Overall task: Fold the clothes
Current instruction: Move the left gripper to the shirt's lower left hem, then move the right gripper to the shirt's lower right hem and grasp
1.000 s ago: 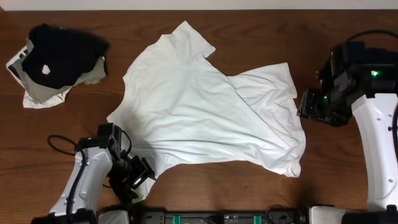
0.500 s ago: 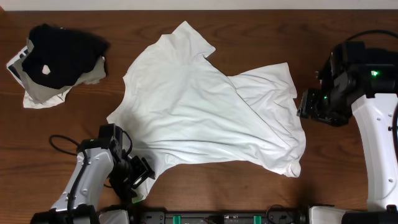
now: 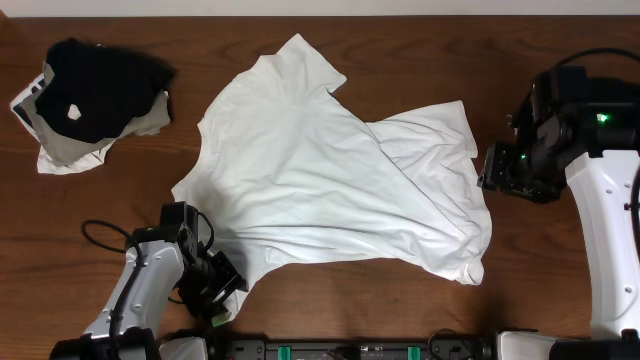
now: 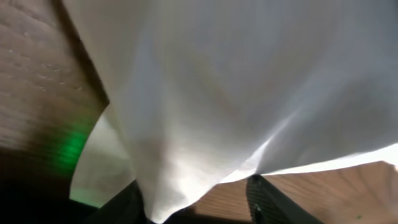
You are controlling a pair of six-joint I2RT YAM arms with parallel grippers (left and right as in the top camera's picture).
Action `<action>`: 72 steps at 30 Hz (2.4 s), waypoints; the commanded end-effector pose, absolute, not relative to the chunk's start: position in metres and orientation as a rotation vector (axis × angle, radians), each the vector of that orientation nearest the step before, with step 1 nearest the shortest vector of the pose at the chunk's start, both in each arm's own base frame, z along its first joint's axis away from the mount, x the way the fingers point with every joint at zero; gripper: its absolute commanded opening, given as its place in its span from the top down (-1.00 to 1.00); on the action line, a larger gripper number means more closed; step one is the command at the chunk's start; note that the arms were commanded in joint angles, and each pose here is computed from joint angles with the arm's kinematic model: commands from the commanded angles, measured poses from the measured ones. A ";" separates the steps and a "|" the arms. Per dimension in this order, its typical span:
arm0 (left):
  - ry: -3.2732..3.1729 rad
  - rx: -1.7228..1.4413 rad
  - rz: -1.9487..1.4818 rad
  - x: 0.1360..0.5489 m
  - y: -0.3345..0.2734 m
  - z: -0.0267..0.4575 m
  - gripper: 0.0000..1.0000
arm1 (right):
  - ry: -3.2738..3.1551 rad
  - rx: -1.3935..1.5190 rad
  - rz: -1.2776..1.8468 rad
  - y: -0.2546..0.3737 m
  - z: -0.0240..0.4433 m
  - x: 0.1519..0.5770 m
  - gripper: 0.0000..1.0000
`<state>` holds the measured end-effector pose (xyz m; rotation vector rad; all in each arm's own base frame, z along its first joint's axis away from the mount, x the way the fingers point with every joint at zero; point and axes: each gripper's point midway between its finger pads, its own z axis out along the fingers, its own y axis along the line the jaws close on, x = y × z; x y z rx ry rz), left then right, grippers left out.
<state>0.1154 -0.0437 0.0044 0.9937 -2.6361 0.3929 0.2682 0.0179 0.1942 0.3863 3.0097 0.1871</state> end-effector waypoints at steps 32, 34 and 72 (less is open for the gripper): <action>-2.796 0.969 0.549 0.181 -0.045 0.054 0.88 | 3.184 0.616 0.144 0.019 0.154 0.209 0.13; -2.805 0.969 0.554 0.184 -0.044 0.054 0.88 | 3.193 0.673 0.142 0.019 0.141 0.198 0.13; -2.839 0.968 0.572 0.192 -0.044 0.054 0.88 | 3.073 1.173 0.289 0.038 0.012 0.136 0.05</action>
